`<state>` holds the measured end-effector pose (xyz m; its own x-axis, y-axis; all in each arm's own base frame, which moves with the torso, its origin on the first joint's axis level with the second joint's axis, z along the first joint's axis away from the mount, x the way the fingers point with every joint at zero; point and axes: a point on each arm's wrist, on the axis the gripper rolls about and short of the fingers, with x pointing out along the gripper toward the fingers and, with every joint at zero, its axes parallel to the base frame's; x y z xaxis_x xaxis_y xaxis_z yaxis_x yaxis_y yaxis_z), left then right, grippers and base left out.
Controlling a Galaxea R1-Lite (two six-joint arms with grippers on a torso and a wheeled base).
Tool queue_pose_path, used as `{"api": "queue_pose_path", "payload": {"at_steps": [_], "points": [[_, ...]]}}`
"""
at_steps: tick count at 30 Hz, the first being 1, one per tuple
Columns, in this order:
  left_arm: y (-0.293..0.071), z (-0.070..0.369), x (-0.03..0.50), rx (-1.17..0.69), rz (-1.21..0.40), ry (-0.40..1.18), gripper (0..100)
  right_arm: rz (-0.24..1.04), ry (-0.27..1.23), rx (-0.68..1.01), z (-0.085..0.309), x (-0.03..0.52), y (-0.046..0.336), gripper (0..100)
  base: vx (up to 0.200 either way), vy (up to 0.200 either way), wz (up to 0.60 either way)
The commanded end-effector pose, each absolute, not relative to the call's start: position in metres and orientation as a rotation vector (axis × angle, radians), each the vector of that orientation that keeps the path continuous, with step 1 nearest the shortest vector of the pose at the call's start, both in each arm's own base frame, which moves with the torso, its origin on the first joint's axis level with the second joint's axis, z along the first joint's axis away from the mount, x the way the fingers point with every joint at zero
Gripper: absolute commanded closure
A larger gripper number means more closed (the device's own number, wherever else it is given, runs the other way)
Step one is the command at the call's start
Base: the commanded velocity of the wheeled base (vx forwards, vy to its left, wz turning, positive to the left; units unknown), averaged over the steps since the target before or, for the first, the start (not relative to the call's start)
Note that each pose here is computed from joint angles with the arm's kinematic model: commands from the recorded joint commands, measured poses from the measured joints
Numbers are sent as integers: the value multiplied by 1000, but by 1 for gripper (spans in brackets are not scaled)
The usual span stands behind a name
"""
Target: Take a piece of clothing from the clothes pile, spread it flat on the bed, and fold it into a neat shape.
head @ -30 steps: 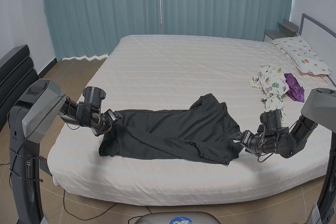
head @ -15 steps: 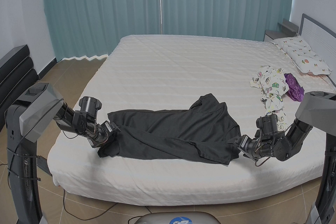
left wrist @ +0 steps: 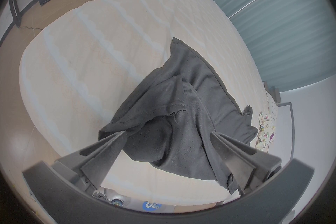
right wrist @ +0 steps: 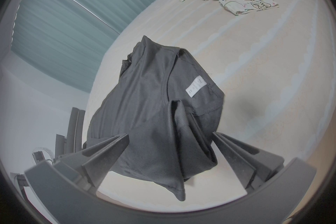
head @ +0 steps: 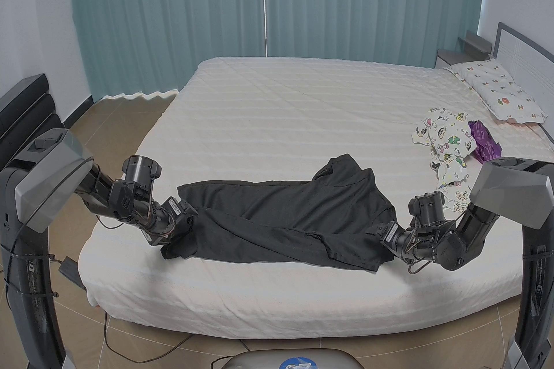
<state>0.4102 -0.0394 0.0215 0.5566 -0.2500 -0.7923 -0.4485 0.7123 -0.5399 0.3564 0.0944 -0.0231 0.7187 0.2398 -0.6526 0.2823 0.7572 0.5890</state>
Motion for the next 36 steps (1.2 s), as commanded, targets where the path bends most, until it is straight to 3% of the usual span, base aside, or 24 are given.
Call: {"api": "queue_pose_path", "payload": {"at_steps": [1,10,18,30,31,36], "points": [[-39,22,410,-806,133,1001,0,-2,765,743,-10,352,96,0,0,0,0],[-37,21,410,-808,137,999,0,6,703,731,3,359,89,0,0,0,0],[-36,22,410,-812,136,999,0,44,688,604,-22,388,88,0,0,0,0],[-37,22,411,-813,134,996,0,107,727,610,-40,402,93,0,0,0,0],[-37,23,411,-811,133,995,0,107,727,610,-42,403,93,100,0,0,0],[-37,24,412,-813,131,989,0,105,729,610,-44,404,93,100,0,0,0]]}}
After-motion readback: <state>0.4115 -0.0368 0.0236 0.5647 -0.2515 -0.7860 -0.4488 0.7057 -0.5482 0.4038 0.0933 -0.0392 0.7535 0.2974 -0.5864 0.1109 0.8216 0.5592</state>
